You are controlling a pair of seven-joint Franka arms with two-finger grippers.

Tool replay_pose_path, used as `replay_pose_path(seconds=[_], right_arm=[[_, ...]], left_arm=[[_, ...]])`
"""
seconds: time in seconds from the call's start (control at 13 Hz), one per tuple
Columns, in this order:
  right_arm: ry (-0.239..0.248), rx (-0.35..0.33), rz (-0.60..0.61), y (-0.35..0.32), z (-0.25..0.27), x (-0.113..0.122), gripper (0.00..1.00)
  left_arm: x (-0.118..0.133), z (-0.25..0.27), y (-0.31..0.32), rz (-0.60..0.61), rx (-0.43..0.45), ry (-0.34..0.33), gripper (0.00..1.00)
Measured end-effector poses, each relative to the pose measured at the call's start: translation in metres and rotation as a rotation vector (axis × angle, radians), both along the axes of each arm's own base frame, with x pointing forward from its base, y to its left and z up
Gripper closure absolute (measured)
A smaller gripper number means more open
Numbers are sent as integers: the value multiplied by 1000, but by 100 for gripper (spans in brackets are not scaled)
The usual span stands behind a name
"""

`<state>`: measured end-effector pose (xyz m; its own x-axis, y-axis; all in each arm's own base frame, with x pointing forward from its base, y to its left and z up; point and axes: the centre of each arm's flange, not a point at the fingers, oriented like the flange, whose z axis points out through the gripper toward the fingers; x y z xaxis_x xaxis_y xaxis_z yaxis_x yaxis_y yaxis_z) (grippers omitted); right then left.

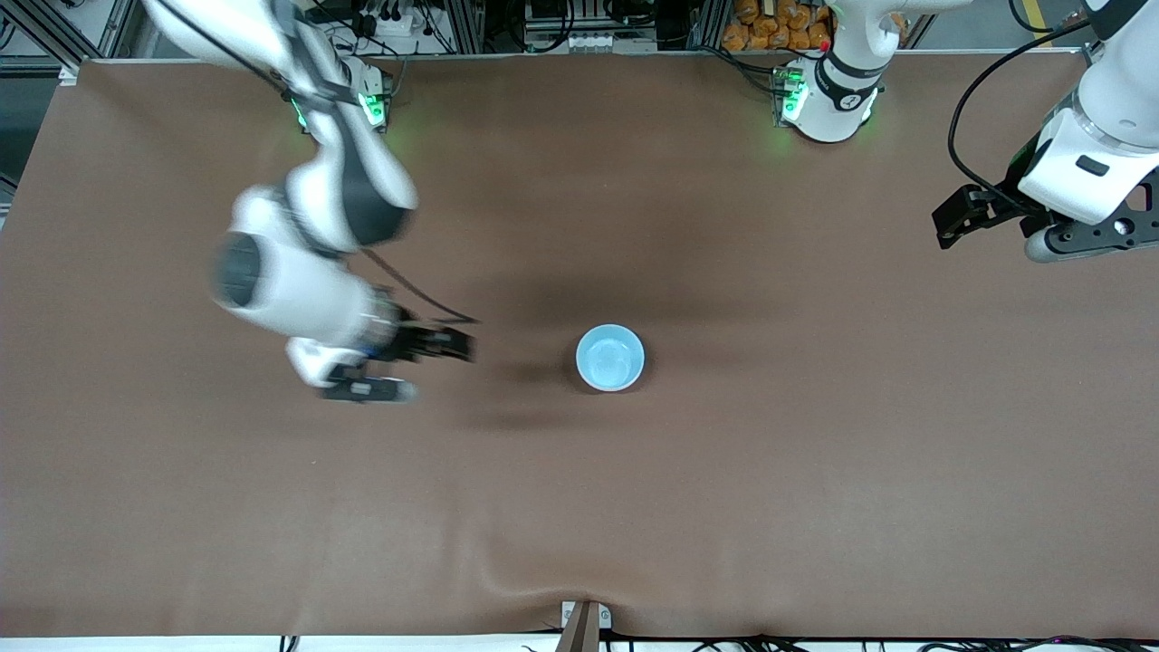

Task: Stack pink and blue bowls on white bowl

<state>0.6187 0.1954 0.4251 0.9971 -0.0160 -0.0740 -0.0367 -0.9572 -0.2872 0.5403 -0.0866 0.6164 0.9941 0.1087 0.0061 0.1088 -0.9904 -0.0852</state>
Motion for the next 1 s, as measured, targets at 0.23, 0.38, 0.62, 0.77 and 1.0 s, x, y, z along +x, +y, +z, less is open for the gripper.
replay_pose_path(seconds=[0.23, 0.38, 0.62, 0.77, 1.0], right_arm=[[-18, -130, 81, -138, 57, -13, 0], [-31, -172, 103, -185, 87, -27, 0], [-56, -171, 102, -209, 118, -45, 0], [-57, -168, 55, -208, 133, -54, 0], [-50, -178, 7, -193, 145, -61, 0]], left_arm=[[1, -1, 0, 1, 0, 1, 0], [1, -1, 1, 1, 0, 2, 0], [1, -2, 1, 2, 0, 3, 0], [2, -2, 1, 2, 0, 4, 0], [2, -2, 3, 5, 0, 4, 0]])
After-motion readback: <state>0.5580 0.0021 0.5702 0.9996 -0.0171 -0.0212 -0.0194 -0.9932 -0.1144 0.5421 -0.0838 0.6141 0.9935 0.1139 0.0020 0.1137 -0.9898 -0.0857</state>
